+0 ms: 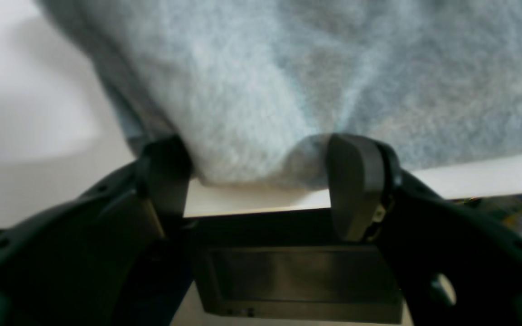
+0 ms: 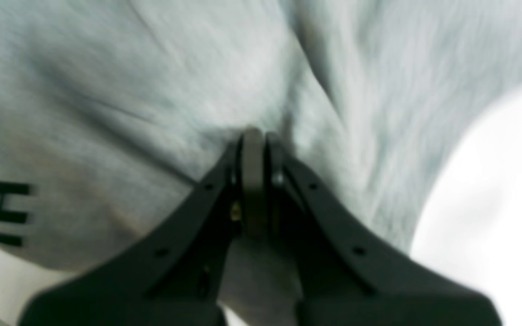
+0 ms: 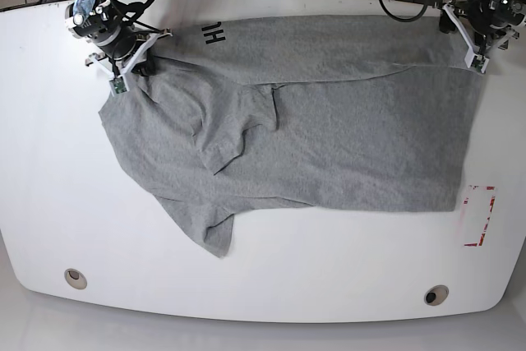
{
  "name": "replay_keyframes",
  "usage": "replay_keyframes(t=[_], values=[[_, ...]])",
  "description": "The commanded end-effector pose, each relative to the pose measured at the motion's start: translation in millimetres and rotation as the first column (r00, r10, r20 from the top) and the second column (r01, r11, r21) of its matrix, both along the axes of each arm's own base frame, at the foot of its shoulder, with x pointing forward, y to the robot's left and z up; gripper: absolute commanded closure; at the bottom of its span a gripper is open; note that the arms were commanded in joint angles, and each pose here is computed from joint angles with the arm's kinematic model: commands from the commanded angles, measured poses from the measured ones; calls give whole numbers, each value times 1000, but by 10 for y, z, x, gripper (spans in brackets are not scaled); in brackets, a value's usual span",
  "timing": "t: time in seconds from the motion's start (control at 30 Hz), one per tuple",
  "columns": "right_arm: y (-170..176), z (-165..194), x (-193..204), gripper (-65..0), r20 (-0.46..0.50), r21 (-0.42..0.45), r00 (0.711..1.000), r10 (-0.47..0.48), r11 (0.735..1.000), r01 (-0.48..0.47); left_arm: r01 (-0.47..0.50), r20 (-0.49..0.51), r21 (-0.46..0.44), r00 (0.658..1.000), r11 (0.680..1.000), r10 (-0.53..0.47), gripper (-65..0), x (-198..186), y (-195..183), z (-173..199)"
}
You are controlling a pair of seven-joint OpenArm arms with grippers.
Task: Layout the t-shirt on the table in an organized manner, then fold the t-shirt properly
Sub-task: 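Drag the pinched fabric toward the collar edge with the right gripper, then hold the collar edge with both grippers and pull it taut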
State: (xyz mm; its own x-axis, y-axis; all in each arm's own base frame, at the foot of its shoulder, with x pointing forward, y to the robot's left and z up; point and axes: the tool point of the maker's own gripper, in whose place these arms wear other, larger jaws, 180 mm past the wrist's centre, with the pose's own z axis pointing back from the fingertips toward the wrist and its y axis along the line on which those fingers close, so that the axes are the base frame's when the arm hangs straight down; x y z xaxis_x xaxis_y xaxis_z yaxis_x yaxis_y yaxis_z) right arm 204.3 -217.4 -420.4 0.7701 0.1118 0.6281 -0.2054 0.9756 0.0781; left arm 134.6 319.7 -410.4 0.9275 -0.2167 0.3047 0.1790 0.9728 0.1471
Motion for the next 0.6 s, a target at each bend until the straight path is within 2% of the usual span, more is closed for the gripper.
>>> replay_keyframes(t=[0.0,0.2,0.57], values=[[-266,-3,-19,-17,-14,-52,999,-32,998,32,-18,-18,23,1000,1000,19,-425,2,158,-16],[-424,-64,-87,-17,-38,-70,998,-41,997,38,-20,-36,37,999,999,21,-424,-22,264,-20],[-430,-118,-276,-17,-54,-70,998,-39,997,35,-17,-53,41,998,999,20,-424,-103,269,-30]])
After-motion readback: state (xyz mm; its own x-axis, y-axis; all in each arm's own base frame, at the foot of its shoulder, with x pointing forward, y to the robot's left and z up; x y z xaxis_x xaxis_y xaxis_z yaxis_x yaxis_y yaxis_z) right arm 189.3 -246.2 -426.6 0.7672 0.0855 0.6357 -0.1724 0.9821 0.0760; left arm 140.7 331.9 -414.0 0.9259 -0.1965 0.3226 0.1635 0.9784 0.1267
